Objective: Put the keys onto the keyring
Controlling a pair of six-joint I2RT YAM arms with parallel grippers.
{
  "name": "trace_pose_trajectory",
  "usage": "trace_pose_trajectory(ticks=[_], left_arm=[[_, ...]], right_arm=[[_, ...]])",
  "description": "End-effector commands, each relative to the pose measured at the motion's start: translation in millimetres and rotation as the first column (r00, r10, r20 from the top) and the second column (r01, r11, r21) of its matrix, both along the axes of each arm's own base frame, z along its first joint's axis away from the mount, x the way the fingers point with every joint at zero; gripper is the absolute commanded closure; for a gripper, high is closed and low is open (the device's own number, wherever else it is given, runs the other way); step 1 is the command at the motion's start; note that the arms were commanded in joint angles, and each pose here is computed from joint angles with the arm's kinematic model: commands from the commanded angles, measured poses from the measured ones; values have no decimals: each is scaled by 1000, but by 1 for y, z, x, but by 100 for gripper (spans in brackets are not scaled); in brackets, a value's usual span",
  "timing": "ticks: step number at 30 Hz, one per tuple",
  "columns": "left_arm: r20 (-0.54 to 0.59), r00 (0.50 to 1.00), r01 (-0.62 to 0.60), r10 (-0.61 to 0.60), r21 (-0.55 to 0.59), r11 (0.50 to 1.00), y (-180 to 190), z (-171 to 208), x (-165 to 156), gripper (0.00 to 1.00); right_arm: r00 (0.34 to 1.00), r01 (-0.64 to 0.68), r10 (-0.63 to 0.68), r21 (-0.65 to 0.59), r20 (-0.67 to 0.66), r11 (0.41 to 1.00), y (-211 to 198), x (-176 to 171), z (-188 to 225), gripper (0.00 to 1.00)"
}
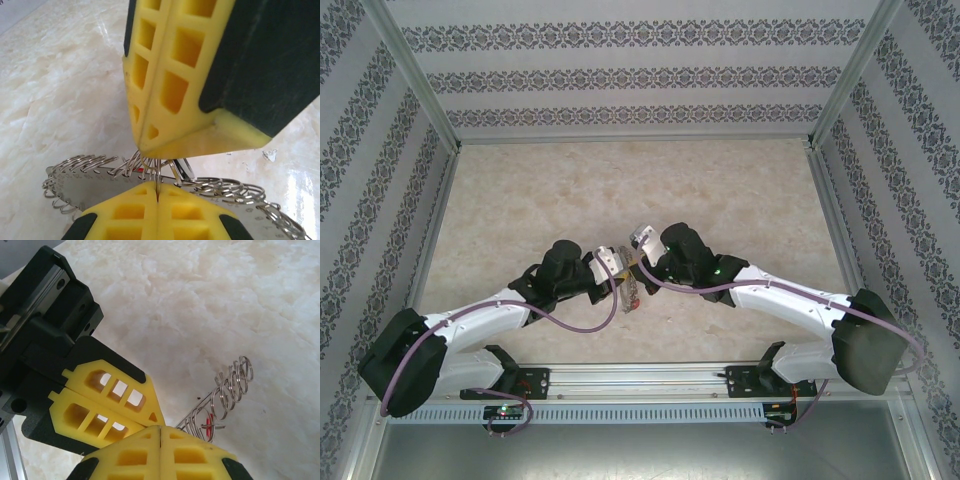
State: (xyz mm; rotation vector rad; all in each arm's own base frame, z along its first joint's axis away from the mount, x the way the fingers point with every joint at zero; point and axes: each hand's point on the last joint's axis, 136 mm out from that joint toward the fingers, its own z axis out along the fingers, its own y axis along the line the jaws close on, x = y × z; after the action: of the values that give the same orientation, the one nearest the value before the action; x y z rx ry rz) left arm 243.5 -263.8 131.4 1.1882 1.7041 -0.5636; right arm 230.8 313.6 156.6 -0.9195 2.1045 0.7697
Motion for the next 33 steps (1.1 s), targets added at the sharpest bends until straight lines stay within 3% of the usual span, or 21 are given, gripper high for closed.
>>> trace_pose_trajectory(ticks=[1, 8, 14, 16, 19, 22, 33], left_arm=[[64, 998, -2, 8, -97, 995, -7, 22, 2, 100], [54, 998, -5, 11, -111, 994, -7, 14, -1, 100], [42, 999, 3, 1, -106, 994, -8, 9, -2, 100], [34, 999, 6, -3, -93, 996, -8, 6, -3, 87], [25, 1000, 12, -10, -74, 997, -7, 3, -5, 75], [28, 999, 18, -17, -66, 998, -7, 6, -7, 70], [43, 998, 49, -47, -48, 998, -13, 15, -7, 66]], right_arm=[[996, 83, -83, -5, -45, 997, -14, 8, -10, 100], [982, 158, -162, -40, -96, 987, -27, 14, -30, 100], [989, 124, -122, 14, -83, 992, -17, 14, -14, 100], [993, 101, -99, 35, -66, 994, -12, 12, -4, 100], [997, 70, -68, 58, -46, 996, -7, 9, 8, 100], [999, 41, -39, 71, -29, 997, -3, 6, 15, 100], [1000, -8, 9, 79, -7, 997, 4, -2, 20, 100]])
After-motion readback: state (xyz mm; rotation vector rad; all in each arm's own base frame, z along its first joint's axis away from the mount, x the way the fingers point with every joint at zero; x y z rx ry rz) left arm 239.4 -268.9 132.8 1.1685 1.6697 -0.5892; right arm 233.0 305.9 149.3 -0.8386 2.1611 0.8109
